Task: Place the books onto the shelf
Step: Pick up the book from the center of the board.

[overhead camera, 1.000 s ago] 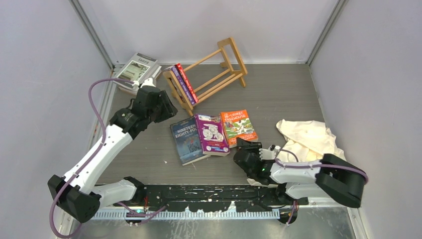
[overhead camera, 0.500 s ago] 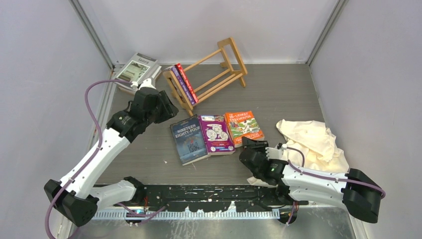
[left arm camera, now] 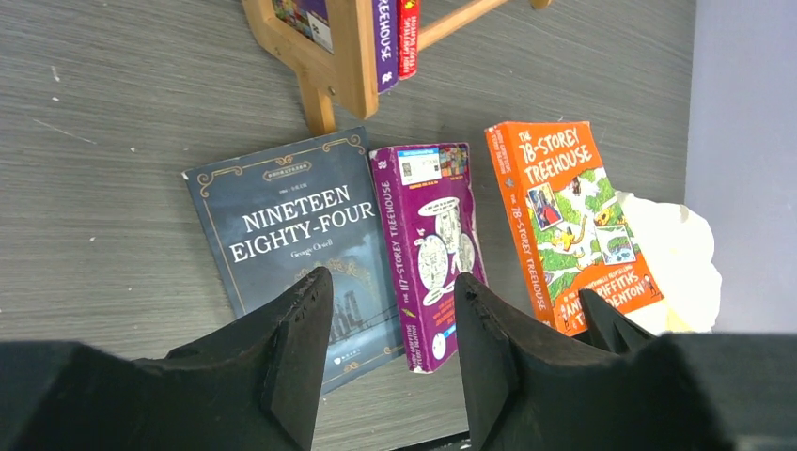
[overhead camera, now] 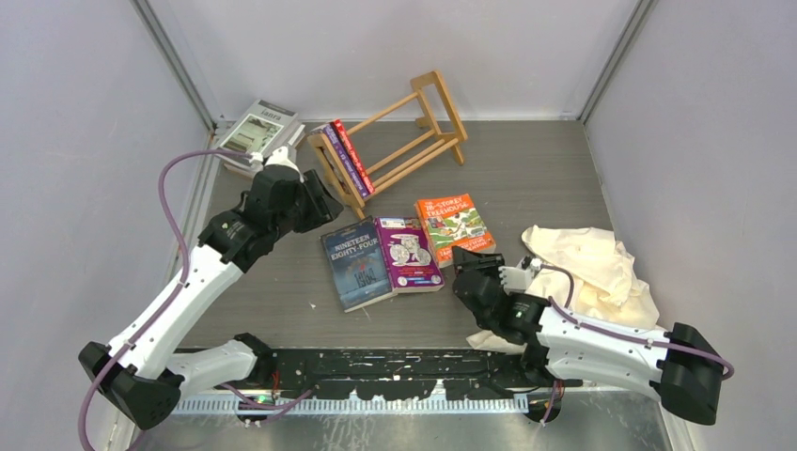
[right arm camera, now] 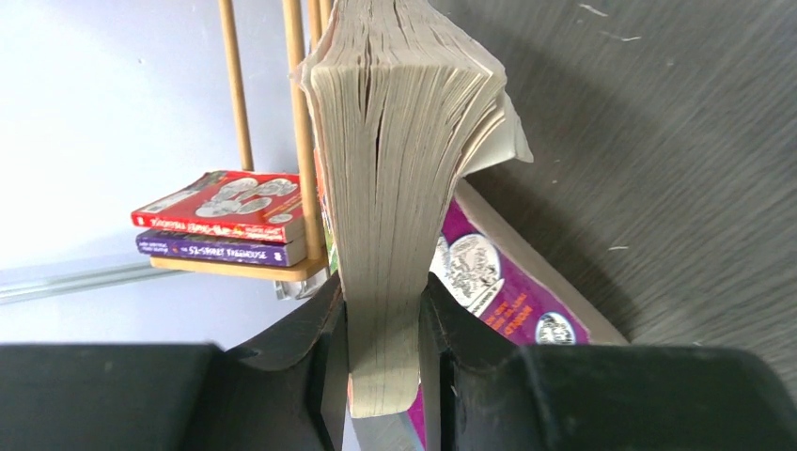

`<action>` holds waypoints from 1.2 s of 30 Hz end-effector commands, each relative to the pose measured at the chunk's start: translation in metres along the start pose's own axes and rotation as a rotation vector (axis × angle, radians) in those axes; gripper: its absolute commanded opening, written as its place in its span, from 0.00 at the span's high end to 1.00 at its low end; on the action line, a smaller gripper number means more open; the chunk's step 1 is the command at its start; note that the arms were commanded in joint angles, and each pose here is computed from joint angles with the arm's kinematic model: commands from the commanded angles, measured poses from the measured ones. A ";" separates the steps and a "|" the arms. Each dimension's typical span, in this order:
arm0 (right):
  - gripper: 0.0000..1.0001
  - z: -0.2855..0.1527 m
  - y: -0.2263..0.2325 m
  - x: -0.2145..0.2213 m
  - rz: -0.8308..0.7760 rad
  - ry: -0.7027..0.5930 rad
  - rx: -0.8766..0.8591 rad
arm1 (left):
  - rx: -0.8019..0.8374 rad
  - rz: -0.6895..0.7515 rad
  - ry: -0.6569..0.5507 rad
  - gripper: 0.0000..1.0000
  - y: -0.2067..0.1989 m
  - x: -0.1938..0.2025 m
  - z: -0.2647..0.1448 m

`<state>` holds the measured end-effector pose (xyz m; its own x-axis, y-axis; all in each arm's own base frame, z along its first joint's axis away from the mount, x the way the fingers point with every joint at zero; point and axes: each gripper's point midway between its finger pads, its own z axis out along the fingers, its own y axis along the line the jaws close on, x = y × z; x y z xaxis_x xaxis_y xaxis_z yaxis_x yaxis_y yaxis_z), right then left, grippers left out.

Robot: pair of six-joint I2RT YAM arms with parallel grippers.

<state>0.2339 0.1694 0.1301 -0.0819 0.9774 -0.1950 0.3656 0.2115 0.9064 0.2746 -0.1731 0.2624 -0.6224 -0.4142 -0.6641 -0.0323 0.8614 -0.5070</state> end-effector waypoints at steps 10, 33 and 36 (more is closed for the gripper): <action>0.99 -0.021 0.120 0.031 0.168 0.132 -0.257 | 0.161 -0.046 -0.023 0.46 -0.050 -0.017 -0.011; 0.99 -0.058 0.201 0.082 0.287 0.464 -0.398 | 0.178 -0.059 0.003 0.36 -0.073 -0.024 0.014; 0.99 -0.065 0.209 0.083 0.310 0.494 -0.414 | 0.171 -0.074 -0.003 0.36 -0.072 -0.025 0.015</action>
<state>0.2445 0.2875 0.2367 -0.4384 0.8984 0.0252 0.1902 0.0653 0.9796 0.2956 -0.2219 0.2761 -0.6707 -0.4255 -0.6076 0.0197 0.8086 -0.5880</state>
